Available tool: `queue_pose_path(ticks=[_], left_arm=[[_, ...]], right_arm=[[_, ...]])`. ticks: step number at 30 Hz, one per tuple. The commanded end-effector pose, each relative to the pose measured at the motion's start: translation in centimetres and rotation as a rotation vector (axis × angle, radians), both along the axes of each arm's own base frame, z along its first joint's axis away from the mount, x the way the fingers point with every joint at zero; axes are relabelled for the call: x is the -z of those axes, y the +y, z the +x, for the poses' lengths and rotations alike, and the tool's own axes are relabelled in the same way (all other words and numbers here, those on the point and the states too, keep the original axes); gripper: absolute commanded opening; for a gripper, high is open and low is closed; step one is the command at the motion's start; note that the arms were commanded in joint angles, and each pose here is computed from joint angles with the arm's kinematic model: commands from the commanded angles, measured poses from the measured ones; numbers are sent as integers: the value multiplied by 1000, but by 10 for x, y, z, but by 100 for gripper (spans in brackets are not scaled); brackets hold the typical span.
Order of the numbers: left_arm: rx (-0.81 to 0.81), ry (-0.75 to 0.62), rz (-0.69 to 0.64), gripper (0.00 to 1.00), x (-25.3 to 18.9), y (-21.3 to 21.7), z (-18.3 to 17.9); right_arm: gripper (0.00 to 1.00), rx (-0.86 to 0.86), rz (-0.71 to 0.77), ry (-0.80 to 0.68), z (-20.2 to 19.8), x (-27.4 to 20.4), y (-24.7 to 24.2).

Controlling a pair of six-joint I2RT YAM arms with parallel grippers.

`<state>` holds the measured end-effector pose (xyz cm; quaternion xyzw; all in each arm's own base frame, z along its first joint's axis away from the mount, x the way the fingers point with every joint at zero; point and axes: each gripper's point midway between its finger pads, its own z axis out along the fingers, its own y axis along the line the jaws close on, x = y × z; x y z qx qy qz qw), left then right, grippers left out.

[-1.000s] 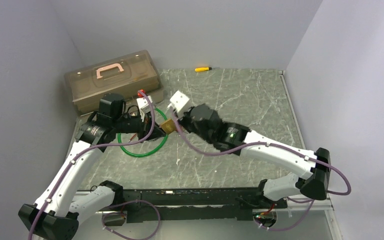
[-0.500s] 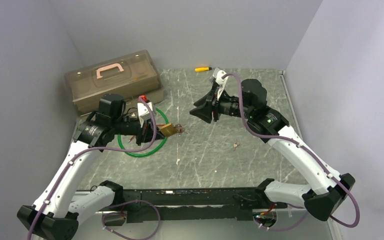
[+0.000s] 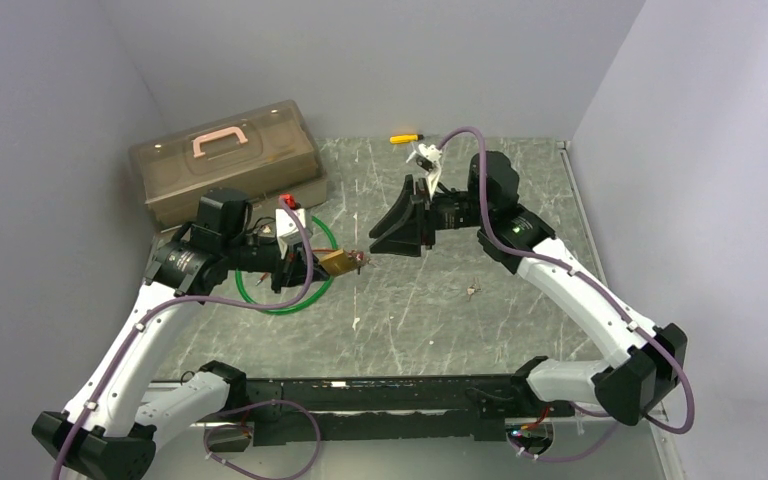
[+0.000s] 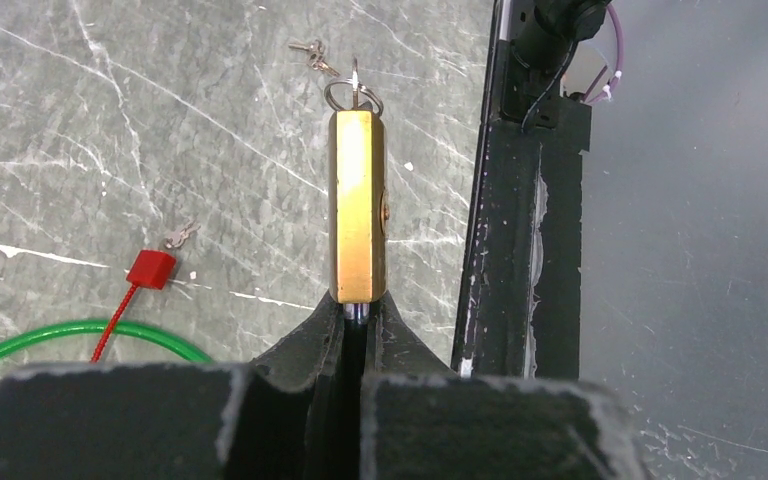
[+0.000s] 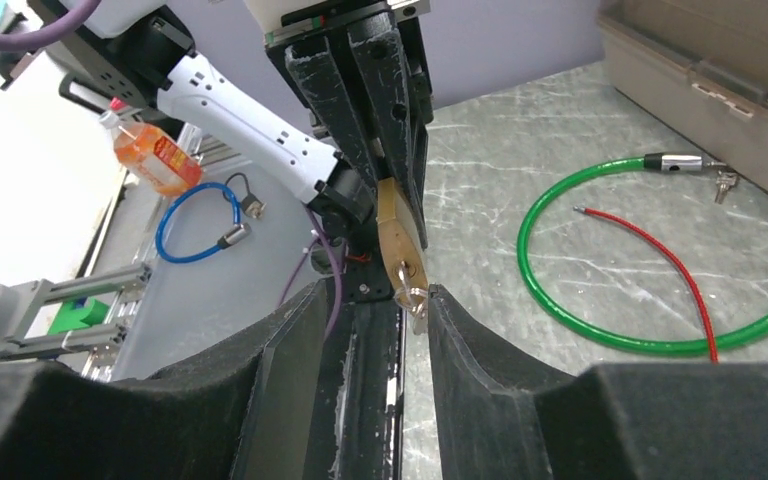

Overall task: Unlock with the key
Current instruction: Unlock the lock.

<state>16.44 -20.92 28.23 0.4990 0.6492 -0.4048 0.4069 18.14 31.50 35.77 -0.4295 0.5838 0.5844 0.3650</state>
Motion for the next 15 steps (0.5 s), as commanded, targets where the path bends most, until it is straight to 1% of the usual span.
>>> queue_pose_path(ticks=[1, 5, 15], left_arm=[[68, -119, -83, 0, -37, -8, -4], [75, -121, -91, 0, -42, -9, -5], [83, -119, -95, 0, -43, -10, -6]], right_arm=[[43, -67, 31, -25, -7, -10, 7], [33, -38, -14, 0, 1, 3, 14], [34, -55, -24, 9, 0, 7, 24]])
